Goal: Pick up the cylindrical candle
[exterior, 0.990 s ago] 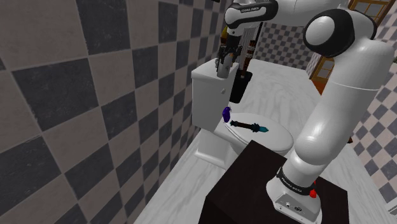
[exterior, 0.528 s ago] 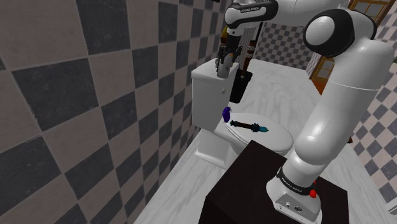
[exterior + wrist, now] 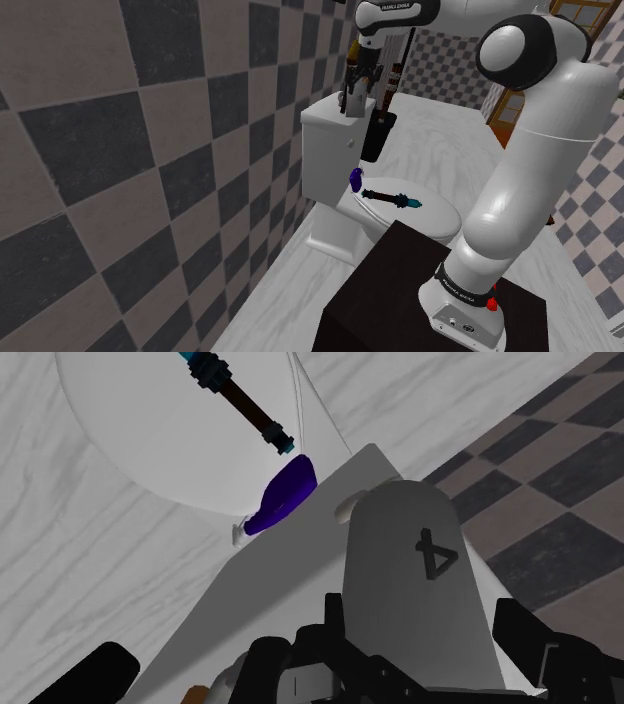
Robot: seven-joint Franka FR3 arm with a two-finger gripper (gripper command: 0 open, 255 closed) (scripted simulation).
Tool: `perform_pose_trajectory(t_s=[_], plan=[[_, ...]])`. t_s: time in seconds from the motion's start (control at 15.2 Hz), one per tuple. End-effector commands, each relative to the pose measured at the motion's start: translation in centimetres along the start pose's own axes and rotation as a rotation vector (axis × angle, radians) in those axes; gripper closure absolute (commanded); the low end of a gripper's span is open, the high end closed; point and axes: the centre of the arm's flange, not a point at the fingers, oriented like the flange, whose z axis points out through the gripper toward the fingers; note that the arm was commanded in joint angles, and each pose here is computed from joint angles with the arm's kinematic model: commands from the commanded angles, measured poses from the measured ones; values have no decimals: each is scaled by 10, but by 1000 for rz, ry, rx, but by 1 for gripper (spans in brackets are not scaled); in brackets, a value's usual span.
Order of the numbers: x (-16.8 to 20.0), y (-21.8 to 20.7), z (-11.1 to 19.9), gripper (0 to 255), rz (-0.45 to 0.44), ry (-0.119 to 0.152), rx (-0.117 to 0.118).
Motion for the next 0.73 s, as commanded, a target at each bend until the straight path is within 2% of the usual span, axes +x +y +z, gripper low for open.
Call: perform_pose_trajectory(t_s=[0.0,0.53,0.66], plan=[[2,1,-12,255,0,1,0],[8,5,-54,255,0,1,0],[8,5,-54,255,0,1,0]])
